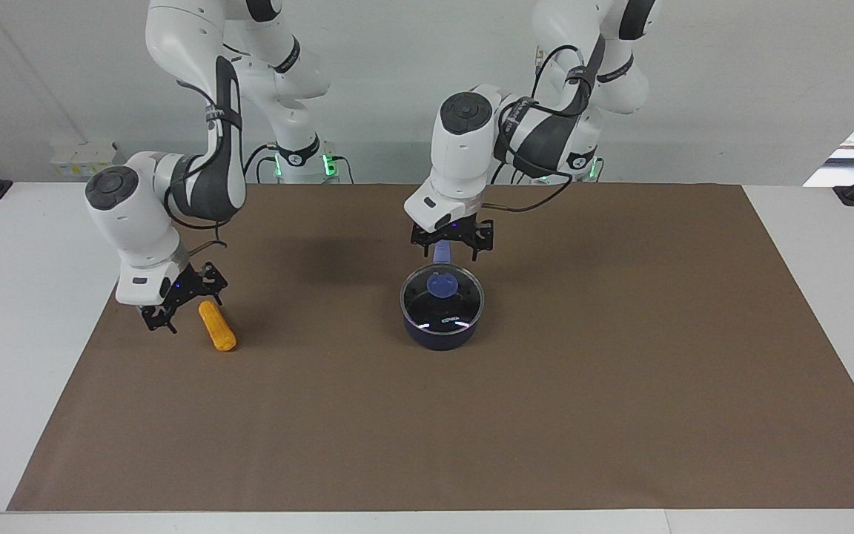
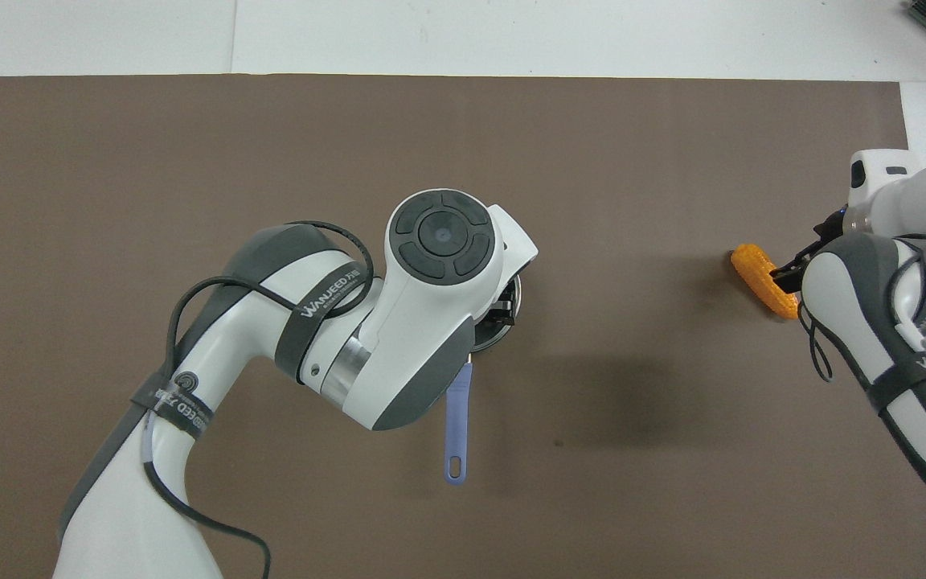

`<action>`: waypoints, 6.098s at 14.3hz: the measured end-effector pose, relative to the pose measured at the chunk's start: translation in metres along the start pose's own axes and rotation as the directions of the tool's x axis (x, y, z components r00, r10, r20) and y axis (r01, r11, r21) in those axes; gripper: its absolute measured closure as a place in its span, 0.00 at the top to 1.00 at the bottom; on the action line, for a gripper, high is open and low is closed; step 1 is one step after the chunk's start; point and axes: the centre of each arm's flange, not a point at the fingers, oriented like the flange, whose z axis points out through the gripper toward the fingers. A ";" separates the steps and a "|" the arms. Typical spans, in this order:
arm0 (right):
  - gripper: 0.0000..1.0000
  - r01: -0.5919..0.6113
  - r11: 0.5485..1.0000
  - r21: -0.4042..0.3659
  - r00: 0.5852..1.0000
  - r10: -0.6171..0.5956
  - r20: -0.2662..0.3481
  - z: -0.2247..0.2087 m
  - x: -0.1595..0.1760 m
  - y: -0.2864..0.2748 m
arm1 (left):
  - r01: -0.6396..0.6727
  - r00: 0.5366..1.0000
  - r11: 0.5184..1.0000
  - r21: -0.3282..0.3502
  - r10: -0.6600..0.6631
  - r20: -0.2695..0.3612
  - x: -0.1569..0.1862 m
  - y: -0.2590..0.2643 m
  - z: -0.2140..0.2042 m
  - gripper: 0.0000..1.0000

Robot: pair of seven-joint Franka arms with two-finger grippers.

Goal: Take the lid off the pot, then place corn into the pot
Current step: 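Reach the left gripper to the lid knob while the right gripper reaches the corn, then grasp the lid knob with the left gripper while the right gripper grasps the corn, then lift the lid with the left gripper while the right gripper carries corn over, then set the glass lid down with the left gripper while the right gripper lowers corn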

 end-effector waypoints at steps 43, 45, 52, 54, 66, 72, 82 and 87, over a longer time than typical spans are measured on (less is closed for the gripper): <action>0.35 -0.705 0.704 0.086 0.703 0.710 -0.041 -0.177 0.095 -0.121 | 0.176 0.982 0.984 -0.014 -0.177 -0.070 0.083 -0.191 -0.031 0.44; 0.35 -0.728 0.679 0.098 0.679 0.733 -0.030 -0.175 0.131 -0.160 | 0.163 0.985 0.986 -0.016 -0.164 -0.055 0.089 -0.230 -0.025 0.44; 0.35 -0.750 0.648 0.134 0.653 0.757 -0.009 -0.145 0.236 -0.260 | 0.088 0.996 0.996 -0.018 -0.088 -0.018 0.074 -0.369 0.004 0.44; 0.35 -0.746 0.650 0.143 0.655 0.755 -0.010 -0.133 0.254 -0.287 | 0.072 0.997 0.997 -0.020 -0.072 -0.019 0.054 -0.407 0.017 0.44; 0.35 -0.710 0.683 0.171 0.691 0.723 -0.017 -0.047 0.297 -0.352 | -0.092 0.995 0.996 -0.010 0.091 -0.040 -0.081 -0.500 0.118 0.44; 0.35 -0.706 0.690 0.160 0.699 0.715 0.005 -0.018 0.296 -0.363 | -0.103 0.992 0.995 0.010 0.103 -0.078 -0.089 -0.501 0.126 0.95; 1.00 -0.710 0.690 0.140 0.695 0.719 -0.023 -0.022 0.294 -0.347 | 0.019 0.998 1.000 -0.022 -0.020 -0.063 -0.026 -0.446 0.039 1.00; 1.00 -0.767 0.622 0.157 0.609 0.783 -0.127 -0.094 0.267 -0.252 | 0.044 0.999 0.998 -0.040 -0.045 -0.007 -0.012 -0.437 -0.035 1.00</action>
